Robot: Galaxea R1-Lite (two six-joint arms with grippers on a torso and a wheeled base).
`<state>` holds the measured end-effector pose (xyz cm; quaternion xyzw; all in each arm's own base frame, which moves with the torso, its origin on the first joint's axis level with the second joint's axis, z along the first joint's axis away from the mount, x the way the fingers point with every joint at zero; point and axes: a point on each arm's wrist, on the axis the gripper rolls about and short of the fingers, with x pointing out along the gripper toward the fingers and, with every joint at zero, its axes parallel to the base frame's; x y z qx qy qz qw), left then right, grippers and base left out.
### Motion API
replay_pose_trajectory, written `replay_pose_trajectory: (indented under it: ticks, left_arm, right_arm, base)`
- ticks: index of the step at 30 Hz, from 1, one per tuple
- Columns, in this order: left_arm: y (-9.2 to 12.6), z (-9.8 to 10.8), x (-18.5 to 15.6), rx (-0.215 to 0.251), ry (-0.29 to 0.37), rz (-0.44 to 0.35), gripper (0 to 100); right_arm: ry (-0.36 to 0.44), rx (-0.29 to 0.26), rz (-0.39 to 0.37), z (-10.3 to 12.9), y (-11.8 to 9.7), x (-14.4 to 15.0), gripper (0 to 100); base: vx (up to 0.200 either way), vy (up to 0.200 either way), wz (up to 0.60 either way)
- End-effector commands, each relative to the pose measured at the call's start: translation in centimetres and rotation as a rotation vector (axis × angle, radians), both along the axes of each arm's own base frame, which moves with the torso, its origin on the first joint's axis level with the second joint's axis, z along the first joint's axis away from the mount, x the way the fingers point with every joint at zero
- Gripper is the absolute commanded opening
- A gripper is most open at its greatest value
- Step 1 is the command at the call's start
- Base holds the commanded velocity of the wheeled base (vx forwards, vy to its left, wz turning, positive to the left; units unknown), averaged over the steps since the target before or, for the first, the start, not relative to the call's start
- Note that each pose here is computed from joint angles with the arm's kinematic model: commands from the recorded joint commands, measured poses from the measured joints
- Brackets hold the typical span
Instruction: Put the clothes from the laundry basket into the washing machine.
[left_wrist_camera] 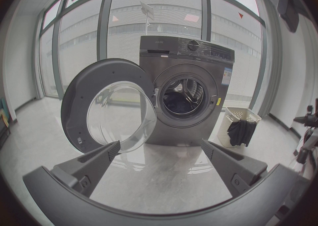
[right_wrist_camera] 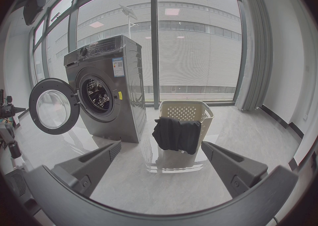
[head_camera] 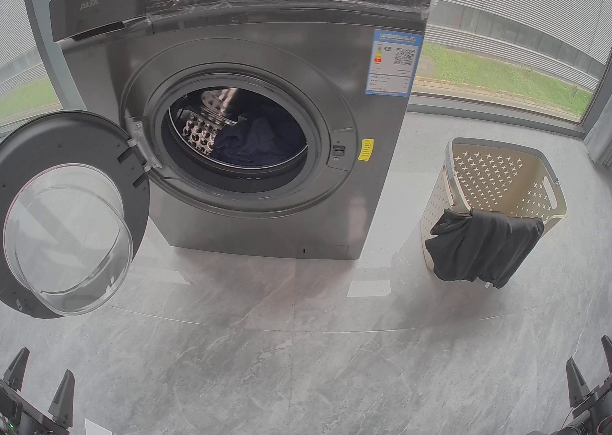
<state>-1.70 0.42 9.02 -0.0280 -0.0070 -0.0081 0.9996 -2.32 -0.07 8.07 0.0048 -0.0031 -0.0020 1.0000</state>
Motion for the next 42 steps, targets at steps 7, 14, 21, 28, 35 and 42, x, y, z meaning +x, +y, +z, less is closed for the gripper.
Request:
replay_pose_trajectory:
  ticks: [7,14,21,28,35,42]
  left_arm:
    - [-0.42,-0.63,-0.37,0.055,-0.032,0.057,100]
    - [-0.43,-1.48,-0.64,0.03,0.028,0.002,100]
    - [-0.46,-1.46,-0.58,0.053,0.012,-0.007,100]
    - [-0.46,-1.46,-0.58,0.052,0.012,-0.005,100]
    - [-0.46,-1.44,-0.58,0.05,0.01,-0.005,100]
    - [-0.46,-1.44,-0.58,0.05,0.01,-0.005,100]
  right_arm:
    - [0.006,0.0,0.001,-0.53,0.01,0.04,100]
    - [0.006,0.001,0.003,-0.53,0.0,0.04,100]
    - [0.005,0.001,0.001,-0.51,0.01,0.04,100]
    - [0.006,0.001,0.001,-0.53,0.01,0.04,100]
    - [0.006,0.001,0.001,-0.53,0.01,0.04,100]
    - [0.006,0.001,0.001,-0.53,0.01,0.04,100]
  base:
    - [0.0,-0.2,0.0]
    - [0.0,-0.2,0.0]
    - [0.0,0.0,-0.26]
    - [0.0,0.0,-0.26]
    - [0.0,-0.171,0.0]
    - [0.0,-0.2,0.0]
